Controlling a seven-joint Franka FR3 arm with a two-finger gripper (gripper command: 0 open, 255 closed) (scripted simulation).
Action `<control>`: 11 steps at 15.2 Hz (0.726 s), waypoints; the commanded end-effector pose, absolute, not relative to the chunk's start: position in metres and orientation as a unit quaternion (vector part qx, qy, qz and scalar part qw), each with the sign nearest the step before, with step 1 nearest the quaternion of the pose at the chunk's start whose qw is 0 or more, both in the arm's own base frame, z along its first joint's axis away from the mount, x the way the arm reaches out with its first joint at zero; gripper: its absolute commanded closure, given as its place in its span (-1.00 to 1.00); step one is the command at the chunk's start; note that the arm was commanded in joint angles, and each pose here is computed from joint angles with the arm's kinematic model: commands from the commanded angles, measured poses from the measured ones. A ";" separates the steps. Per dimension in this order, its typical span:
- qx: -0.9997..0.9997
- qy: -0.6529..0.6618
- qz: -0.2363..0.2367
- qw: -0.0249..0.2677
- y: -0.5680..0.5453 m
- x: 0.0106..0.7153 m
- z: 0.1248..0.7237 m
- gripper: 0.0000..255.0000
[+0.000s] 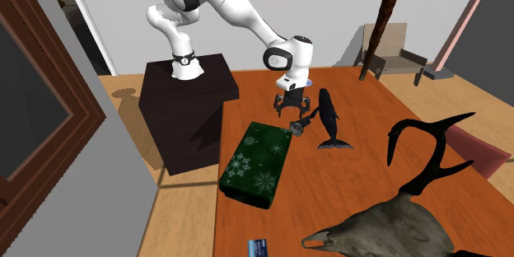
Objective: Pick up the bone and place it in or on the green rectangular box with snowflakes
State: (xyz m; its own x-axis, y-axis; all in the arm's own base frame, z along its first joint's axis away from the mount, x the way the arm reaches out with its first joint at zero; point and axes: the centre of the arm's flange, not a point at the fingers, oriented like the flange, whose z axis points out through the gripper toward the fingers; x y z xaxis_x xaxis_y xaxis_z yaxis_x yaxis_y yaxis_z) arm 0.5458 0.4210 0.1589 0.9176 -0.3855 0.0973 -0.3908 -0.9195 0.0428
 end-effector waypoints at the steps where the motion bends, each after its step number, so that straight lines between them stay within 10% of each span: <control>1: 0.979 -0.198 0.044 0.031 0.421 0.546 0.159 -1.00; 2: 0.979 -0.198 0.044 0.031 0.421 0.546 0.159 -1.00; 3: 0.979 -0.198 0.044 0.031 0.421 0.546 0.159 1.00; 11: 0.979 -0.198 0.044 0.031 0.421 0.546 0.159 1.00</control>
State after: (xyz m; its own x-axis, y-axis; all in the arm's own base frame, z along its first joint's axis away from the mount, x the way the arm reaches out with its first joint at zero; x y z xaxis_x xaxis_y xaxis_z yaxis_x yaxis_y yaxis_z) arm 0.5458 0.4210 0.1589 0.9176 -0.3855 0.0973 -0.3908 -0.9195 0.0427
